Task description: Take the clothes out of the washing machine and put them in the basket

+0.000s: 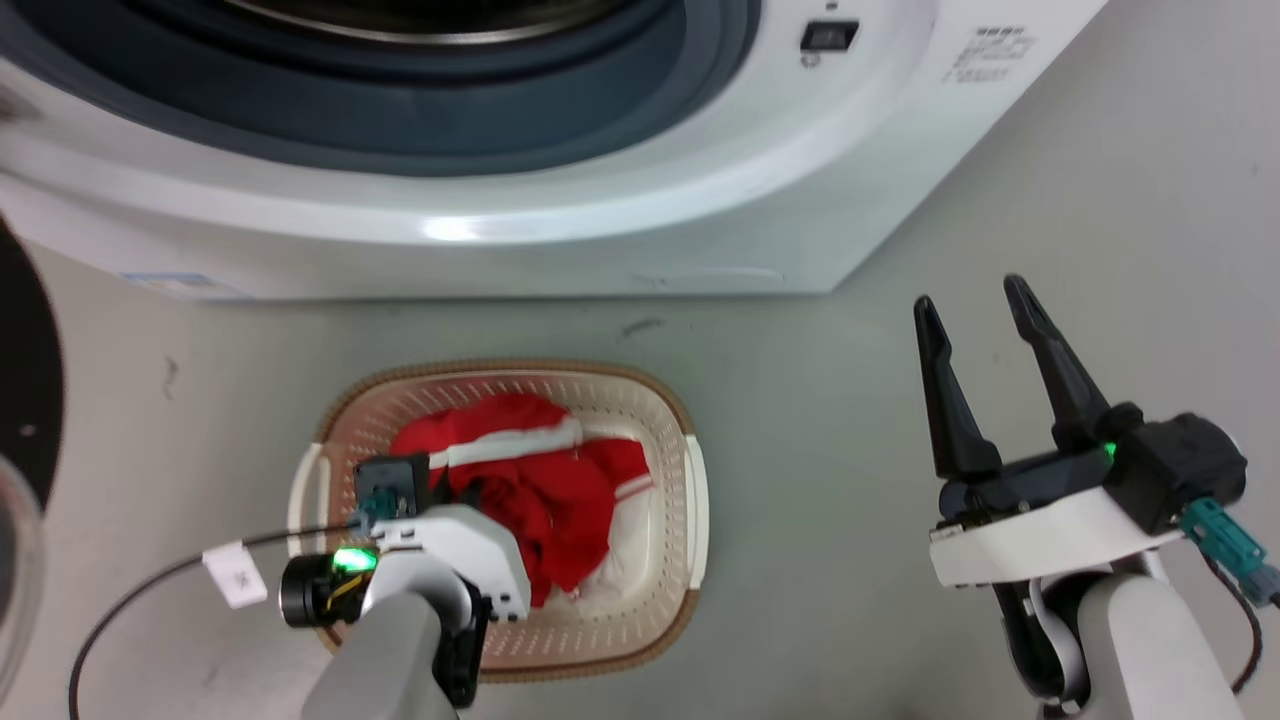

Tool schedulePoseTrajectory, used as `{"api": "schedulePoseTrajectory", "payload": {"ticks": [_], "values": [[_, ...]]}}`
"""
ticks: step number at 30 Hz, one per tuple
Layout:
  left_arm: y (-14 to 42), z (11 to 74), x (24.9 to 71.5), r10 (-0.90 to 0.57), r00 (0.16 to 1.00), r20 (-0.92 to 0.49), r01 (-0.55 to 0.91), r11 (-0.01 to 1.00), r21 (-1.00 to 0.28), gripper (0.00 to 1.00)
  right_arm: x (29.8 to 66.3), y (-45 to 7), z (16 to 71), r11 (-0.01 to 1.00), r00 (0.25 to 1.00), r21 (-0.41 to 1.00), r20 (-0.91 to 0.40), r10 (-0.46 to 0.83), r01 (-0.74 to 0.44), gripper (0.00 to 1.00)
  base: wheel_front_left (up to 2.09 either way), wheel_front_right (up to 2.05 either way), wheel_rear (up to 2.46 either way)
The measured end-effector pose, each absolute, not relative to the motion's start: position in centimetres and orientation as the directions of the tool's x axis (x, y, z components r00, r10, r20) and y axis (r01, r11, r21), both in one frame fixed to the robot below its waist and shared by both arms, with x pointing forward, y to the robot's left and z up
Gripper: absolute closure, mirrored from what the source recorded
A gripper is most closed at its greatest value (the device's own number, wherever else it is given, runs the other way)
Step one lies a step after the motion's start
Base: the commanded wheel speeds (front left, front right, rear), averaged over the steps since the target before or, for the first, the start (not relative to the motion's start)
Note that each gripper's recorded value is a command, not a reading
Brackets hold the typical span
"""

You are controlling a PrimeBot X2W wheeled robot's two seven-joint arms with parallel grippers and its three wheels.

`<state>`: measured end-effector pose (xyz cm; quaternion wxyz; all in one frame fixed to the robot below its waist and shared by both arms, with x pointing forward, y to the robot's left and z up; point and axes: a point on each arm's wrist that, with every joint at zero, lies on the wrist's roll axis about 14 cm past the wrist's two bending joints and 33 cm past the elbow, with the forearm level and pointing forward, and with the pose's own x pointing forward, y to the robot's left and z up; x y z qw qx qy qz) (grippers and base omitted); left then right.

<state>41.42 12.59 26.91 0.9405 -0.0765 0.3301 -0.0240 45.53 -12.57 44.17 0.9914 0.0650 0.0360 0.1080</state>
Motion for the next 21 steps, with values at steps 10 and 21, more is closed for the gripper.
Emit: {"api": "schedulePoseTrajectory", "payload": {"ticks": [10,21], "values": [[12.5,19.3,41.5,-0.078,0.618,-0.782,-0.011,0.994,-0.108,1.0,46.9,-14.1,39.7,0.977,0.974,0.135,-0.136,0.181,-0.163,0.0,0.0,0.0,0.0],[13.2,14.8,40.9,-0.025,0.507,-0.861,-0.053,0.997,-0.06,1.0,47.7,-14.3,36.2,0.978,0.965,0.139,-0.192,0.181,-0.156,0.0,0.0,0.0,0.0]]}}
